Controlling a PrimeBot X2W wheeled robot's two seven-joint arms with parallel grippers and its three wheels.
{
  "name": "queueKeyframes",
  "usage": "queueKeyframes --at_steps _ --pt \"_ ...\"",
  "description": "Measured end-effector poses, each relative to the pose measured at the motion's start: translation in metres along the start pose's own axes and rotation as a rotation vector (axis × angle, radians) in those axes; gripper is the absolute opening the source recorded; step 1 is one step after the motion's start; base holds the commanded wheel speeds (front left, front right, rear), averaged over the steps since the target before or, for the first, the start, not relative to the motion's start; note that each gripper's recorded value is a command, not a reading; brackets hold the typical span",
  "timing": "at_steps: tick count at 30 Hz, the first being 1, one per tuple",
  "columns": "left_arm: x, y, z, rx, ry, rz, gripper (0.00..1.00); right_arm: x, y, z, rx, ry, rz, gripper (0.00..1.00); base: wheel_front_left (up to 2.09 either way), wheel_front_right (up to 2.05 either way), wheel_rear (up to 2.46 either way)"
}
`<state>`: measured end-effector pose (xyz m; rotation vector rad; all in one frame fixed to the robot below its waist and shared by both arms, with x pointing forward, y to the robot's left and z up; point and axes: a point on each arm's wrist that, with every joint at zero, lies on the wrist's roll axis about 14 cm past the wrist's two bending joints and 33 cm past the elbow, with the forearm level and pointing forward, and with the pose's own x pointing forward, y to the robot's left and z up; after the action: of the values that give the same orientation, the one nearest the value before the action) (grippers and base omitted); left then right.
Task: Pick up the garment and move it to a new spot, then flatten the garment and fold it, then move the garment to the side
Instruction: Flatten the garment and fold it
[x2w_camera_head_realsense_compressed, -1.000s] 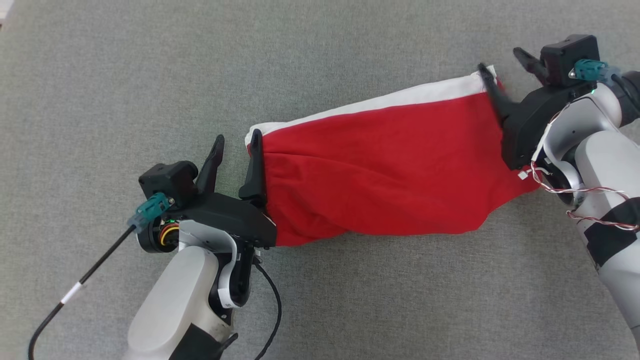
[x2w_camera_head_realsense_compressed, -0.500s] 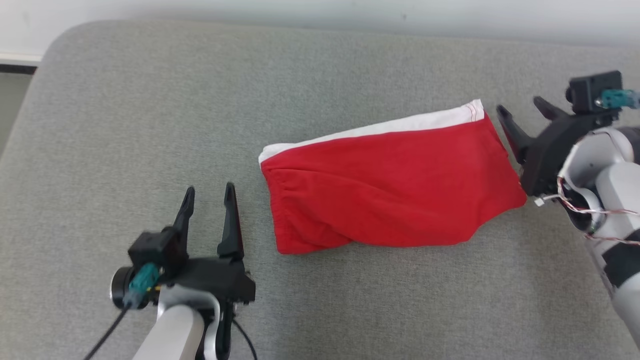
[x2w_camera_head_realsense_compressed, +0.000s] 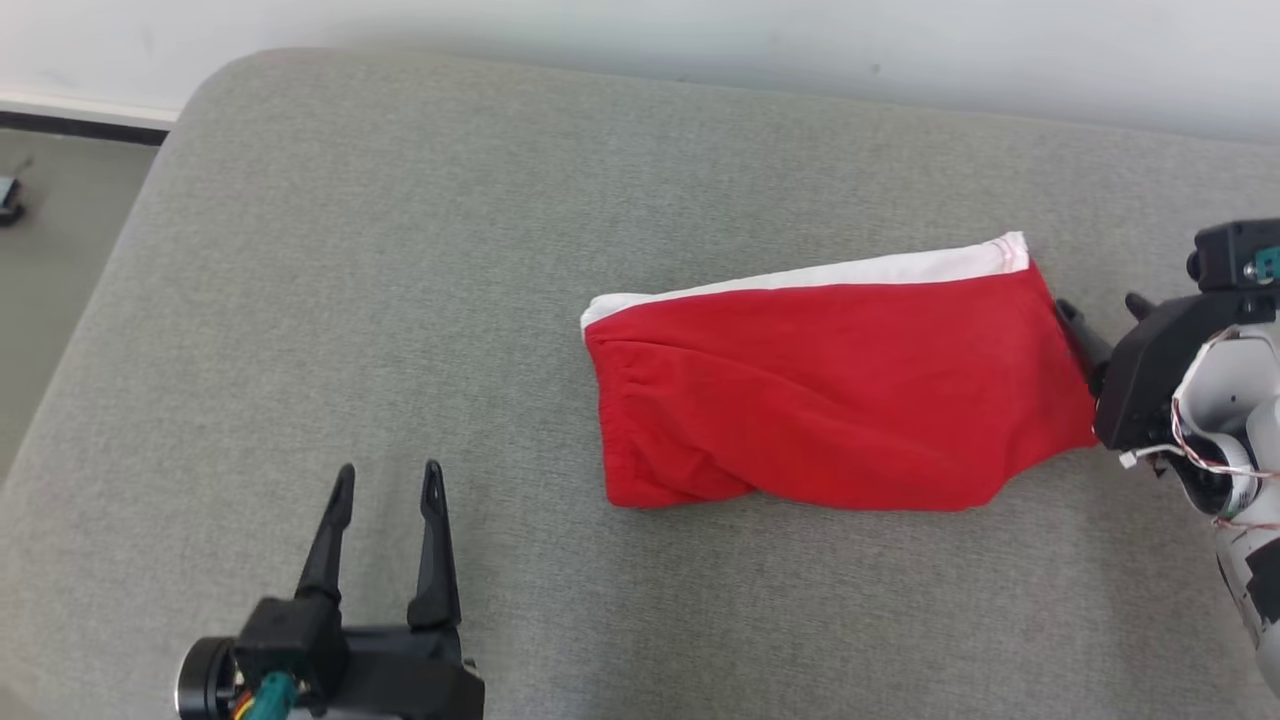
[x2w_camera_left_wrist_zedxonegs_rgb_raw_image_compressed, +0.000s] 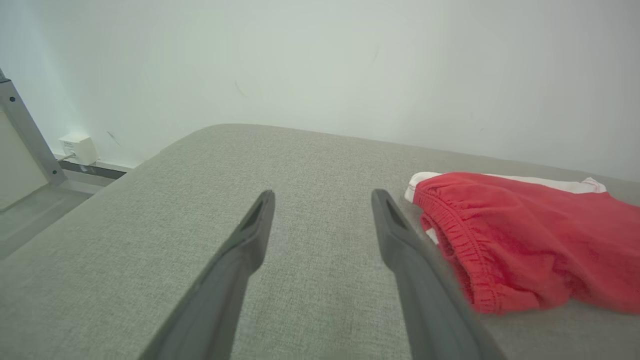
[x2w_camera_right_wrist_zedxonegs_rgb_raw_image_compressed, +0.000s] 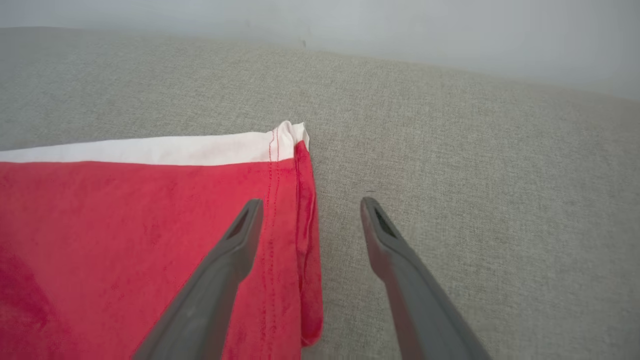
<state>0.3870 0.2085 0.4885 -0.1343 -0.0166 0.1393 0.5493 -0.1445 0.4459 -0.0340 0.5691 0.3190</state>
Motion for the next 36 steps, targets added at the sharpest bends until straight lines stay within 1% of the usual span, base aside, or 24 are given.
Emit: queueKeyframes --at_steps 5,10,16,23,30,32,33,34,35,36 --pt "-0.016 0.003 -0.006 0.058 0.016 -0.018 1.0 0.007 0.002 -0.013 0.019 0.044 0.001 1.0 0.0 0.0 0.0" --pt "-0.026 0.009 -0.006 0.086 0.021 -0.011 1.0 0.014 0.001 -0.022 0.034 0.078 -0.008 1.0 0.0 0.0 0.0" --pt "-0.036 0.012 -0.016 0.096 0.054 -0.002 1.0 0.024 0.003 -0.034 0.054 0.122 -0.011 1.0 0.0 0.0 0.0" --pt "-0.041 0.01 -0.017 0.101 0.062 -0.003 1.0 0.029 0.007 -0.055 0.078 0.231 -0.012 1.0 0.0 0.0 0.0" --pt "-0.047 0.017 -0.019 0.102 0.072 0.023 1.0 0.033 0.015 -0.06 0.078 0.279 -0.007 1.0 0.0 0.0 0.0" --pt "-0.05 0.018 -0.02 0.1 0.077 0.027 1.0 0.033 0.019 -0.061 0.079 0.286 -0.002 0.4 0.0 0.0 0.0" --pt "-0.05 0.019 -0.02 0.1 0.077 0.029 1.0 0.033 0.021 -0.061 0.078 0.29 0.0 0.29 0.0 0.0 0.0" --pt "-0.051 0.019 -0.02 0.1 0.076 0.03 1.0 0.033 0.023 -0.061 0.079 0.289 0.003 0.06 0.0 0.0 0.0" --pt "-0.051 0.019 -0.019 0.1 0.075 0.031 1.0 0.033 0.025 -0.062 0.08 0.289 0.006 0.0 0.0 0.0 0.0" --pt "-0.051 0.019 -0.019 0.1 0.072 0.032 1.0 0.033 0.027 -0.062 0.081 0.289 0.01 0.0 0.0 0.0 0.0"
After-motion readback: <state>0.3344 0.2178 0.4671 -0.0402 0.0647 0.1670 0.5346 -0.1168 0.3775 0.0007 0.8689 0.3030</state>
